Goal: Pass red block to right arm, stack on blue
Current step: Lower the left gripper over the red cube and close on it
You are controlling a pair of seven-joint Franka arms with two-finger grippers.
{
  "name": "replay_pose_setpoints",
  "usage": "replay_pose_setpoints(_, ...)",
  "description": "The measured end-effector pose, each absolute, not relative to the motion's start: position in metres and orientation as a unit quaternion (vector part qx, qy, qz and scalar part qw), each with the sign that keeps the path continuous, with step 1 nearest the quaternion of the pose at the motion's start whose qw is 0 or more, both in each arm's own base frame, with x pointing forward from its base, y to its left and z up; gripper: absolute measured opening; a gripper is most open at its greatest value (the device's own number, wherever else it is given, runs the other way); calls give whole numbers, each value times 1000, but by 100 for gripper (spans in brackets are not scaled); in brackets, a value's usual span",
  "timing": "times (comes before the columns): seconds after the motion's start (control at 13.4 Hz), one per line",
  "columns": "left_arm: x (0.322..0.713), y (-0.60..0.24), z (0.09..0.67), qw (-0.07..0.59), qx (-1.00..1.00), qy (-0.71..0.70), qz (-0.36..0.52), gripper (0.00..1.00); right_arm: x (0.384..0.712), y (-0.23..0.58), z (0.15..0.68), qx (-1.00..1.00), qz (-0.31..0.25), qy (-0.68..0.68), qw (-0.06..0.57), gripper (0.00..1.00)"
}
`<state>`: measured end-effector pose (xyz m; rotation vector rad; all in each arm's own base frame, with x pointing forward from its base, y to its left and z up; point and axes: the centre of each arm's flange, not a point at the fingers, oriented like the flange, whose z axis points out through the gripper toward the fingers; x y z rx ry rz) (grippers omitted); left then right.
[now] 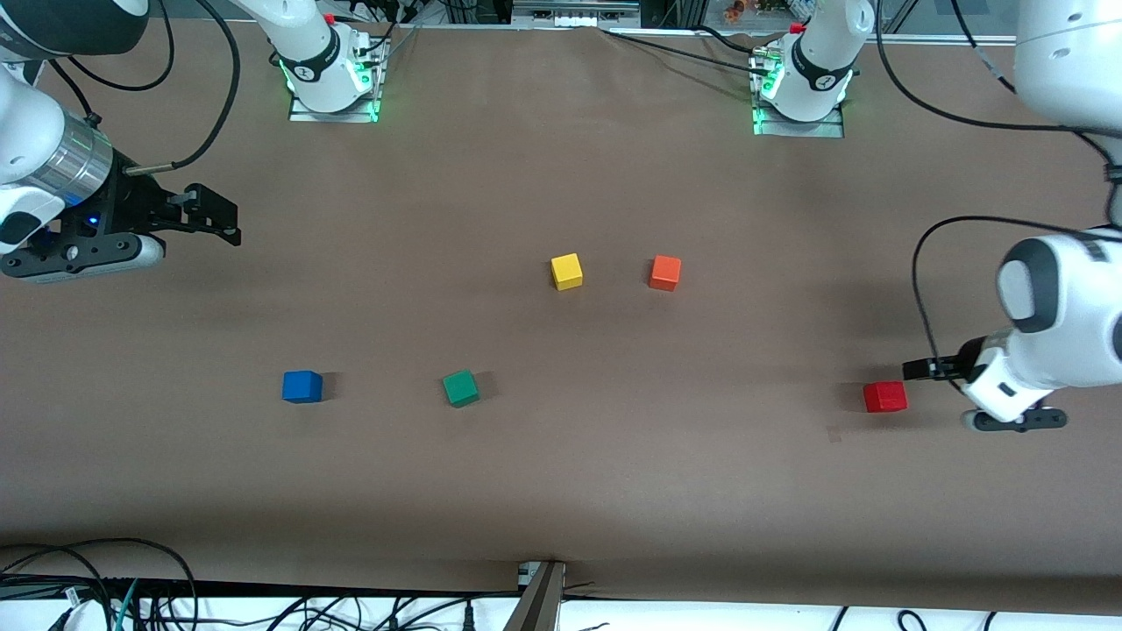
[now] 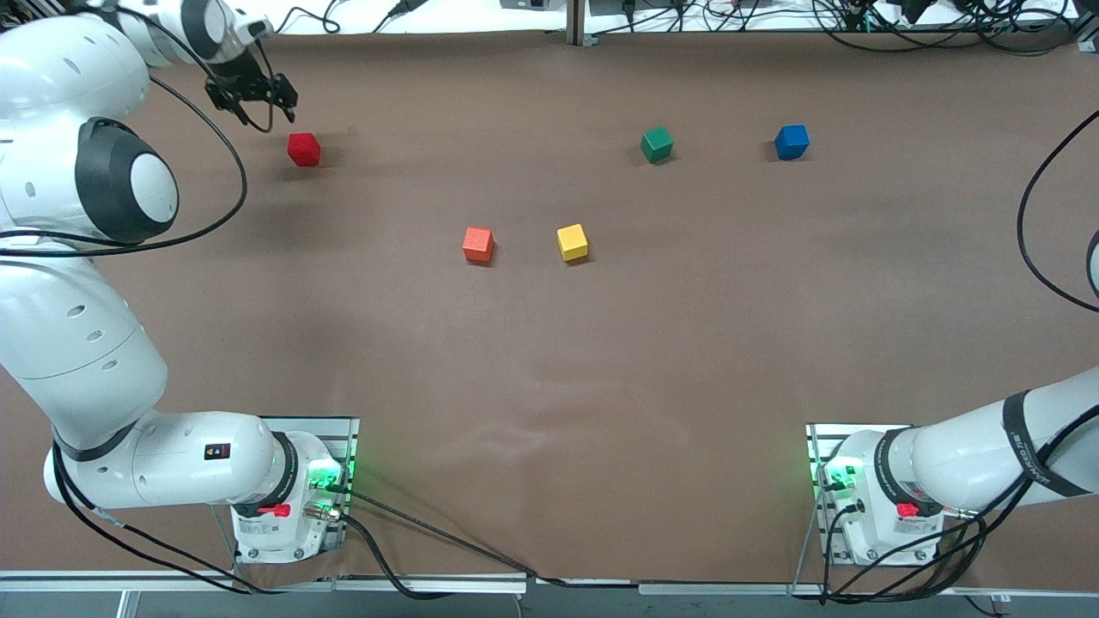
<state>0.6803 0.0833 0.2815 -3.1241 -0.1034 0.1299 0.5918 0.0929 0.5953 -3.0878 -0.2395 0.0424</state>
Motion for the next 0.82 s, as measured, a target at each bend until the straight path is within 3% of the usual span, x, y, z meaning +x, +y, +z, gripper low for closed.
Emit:
replay_pose_setpoints(0.37,680,77,204,10,-999,-27,20,100,592,93,595,-997,14,-77,22,100)
replay_pose_setpoints(0.82,682,68,199,11,-1000,-21,0,100,592,93,595,-997,14,-77,22,100)
